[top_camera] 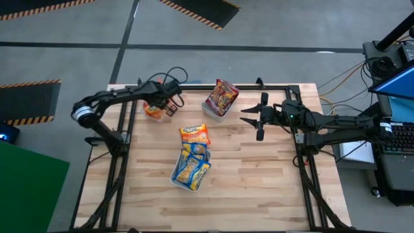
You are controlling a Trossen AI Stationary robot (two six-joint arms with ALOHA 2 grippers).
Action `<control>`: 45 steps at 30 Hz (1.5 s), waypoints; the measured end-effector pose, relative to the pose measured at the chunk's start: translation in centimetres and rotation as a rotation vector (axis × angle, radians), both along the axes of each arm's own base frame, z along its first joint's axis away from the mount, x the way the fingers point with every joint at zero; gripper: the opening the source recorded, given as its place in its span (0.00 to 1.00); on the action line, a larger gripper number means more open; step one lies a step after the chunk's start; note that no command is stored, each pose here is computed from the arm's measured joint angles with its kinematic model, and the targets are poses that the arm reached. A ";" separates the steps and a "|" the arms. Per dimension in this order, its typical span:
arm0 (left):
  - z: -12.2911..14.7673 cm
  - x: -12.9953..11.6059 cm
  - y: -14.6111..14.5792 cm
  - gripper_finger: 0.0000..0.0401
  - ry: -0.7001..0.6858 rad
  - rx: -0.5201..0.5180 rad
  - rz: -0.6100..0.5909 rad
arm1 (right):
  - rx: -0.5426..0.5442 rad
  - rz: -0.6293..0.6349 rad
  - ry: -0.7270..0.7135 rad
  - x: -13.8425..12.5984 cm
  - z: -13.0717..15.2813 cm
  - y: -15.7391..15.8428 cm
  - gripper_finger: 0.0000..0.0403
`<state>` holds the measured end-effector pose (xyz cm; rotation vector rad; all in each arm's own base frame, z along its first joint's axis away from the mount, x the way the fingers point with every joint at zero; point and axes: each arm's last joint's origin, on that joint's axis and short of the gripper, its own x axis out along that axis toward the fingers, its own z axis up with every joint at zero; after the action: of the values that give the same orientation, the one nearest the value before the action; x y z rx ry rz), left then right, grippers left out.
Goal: Sort Maruchan noodles
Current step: Put the orange noodle pack into the transparent bin
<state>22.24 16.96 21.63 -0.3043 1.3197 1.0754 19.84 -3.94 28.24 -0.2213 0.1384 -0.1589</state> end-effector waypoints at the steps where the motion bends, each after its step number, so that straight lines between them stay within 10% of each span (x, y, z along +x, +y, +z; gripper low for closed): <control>1: -0.3 0.2 0.0 0.01 0.006 -0.005 -0.001 | 0.000 0.000 0.000 0.0 0.0 0.0 0.32; 24: 2.5 -0.3 -1.0 0.27 -0.104 0.040 -0.072 | 0.000 0.000 0.003 0.0 0.0 0.0 0.32; 31: 2.0 0.7 -2.0 0.23 -0.191 -0.038 -0.220 | 0.001 0.000 0.003 0.0 0.0 0.0 0.32; 45: -1.5 0.0 -0.8 0.11 -0.127 0.078 -0.059 | 0.001 0.000 0.006 0.0 -0.1 0.0 0.32</control>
<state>22.29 16.16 20.10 -0.2690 1.1640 1.0382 19.83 -3.94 28.18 -0.2206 0.1440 -0.1583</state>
